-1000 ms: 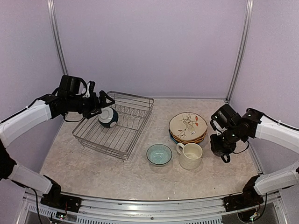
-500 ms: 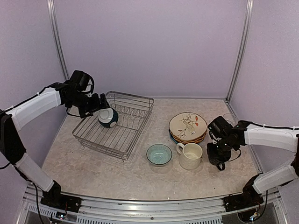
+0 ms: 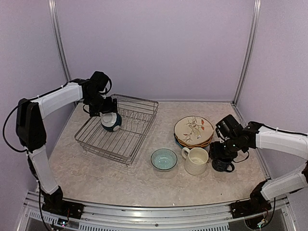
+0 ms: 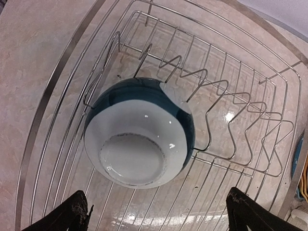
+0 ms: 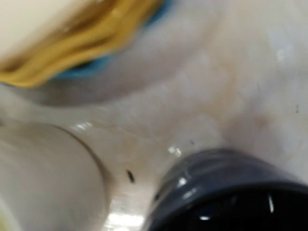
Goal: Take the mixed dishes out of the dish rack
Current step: Place the cup at the center of the board, then move the bowl to the dish rack.
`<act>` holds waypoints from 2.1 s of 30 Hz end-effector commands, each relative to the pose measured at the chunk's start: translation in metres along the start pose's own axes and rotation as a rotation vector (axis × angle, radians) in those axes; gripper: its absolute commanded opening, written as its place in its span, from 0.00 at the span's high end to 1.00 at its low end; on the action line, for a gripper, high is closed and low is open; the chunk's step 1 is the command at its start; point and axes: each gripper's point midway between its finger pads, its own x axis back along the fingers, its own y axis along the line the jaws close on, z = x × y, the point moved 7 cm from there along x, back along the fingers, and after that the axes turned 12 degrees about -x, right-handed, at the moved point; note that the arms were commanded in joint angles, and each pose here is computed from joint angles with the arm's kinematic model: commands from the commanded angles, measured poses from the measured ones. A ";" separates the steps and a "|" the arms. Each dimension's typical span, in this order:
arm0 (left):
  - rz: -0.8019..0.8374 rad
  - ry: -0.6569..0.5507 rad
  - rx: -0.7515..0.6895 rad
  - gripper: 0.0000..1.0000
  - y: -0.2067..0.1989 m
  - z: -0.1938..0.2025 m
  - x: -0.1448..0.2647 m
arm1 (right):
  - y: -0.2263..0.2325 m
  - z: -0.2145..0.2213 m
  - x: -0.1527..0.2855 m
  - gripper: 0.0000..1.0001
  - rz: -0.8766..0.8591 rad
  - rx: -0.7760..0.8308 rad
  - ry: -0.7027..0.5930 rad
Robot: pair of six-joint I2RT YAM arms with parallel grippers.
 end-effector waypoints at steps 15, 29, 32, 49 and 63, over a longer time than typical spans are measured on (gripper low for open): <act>0.265 0.041 -0.181 0.01 -0.010 -0.075 -0.059 | 0.027 -0.049 0.077 0.02 -0.161 0.056 -0.203; 0.410 0.296 -0.136 0.02 -0.012 -0.039 -0.081 | 0.055 -0.081 0.103 0.00 -0.239 0.123 -0.293; 0.454 0.285 -0.127 0.04 -0.016 -0.034 -0.069 | 0.060 -0.086 0.104 0.00 -0.258 0.136 -0.304; 0.504 0.348 -0.121 0.13 -0.040 0.036 0.015 | 0.118 -0.112 0.102 0.00 -0.425 0.231 -0.301; 0.281 0.259 0.021 0.05 -0.010 0.067 0.035 | 0.231 -0.100 0.082 0.00 -0.660 0.326 -0.231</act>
